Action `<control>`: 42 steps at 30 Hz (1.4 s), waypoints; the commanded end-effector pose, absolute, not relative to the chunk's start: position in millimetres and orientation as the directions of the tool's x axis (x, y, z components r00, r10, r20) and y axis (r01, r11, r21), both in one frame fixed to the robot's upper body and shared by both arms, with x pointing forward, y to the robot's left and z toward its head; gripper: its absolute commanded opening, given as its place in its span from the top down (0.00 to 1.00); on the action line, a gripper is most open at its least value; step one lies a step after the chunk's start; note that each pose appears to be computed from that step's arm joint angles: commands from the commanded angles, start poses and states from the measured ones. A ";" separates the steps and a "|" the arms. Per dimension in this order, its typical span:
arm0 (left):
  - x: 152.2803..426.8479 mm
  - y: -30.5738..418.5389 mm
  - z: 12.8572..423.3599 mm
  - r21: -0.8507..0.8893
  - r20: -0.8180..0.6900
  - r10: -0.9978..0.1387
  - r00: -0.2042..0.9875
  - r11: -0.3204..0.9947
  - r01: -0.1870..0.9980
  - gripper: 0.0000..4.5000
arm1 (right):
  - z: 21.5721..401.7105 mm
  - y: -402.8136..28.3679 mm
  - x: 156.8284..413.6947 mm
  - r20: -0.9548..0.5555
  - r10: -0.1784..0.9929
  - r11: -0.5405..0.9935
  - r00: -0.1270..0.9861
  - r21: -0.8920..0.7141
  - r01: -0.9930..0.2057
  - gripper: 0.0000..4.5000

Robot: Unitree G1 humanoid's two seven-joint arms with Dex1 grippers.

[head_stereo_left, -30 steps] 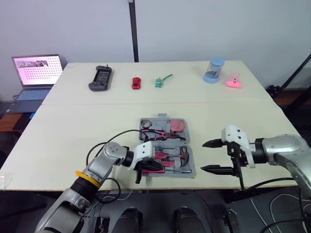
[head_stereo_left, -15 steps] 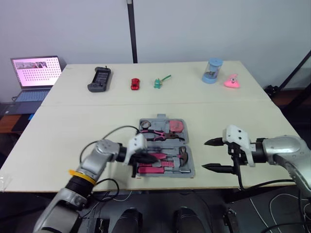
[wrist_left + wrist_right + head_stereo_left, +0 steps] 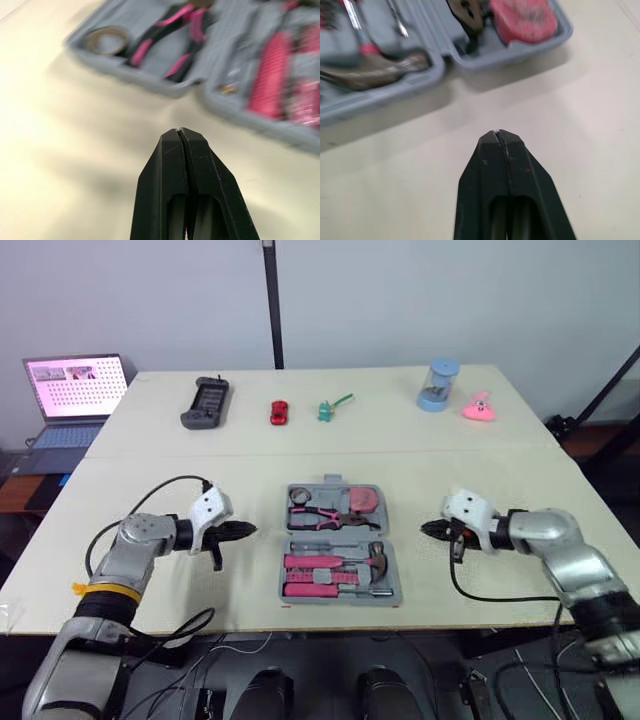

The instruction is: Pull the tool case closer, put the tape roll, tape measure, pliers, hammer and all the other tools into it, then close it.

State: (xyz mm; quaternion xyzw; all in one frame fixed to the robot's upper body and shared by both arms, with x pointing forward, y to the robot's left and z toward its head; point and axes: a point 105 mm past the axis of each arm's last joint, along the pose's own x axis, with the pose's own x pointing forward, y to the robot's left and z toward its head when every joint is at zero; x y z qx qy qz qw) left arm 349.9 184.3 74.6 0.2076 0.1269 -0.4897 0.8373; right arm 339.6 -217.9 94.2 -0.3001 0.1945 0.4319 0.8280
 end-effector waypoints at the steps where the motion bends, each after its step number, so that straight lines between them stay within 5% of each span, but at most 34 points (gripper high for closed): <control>1: 356.5 176.7 73.6 0.269 -0.413 -0.768 0.490 0.411 0.871 1.00 | 90.3 -217.8 346.8 -0.605 0.595 0.388 0.529 -0.360 -0.848 0.99; 30: 348.8 104.5 54.7 0.167 -0.422 -0.845 0.329 0.284 0.944 1.00 | 61.0 -146.1 359.9 -0.583 0.722 0.233 0.372 -0.302 -0.924 0.99; 42: 329.3 114.1 43.9 0.148 -0.443 -0.823 0.355 0.323 0.935 1.00 | 47.5 -136.4 335.6 -0.587 0.754 0.221 0.295 -0.196 -0.955 0.99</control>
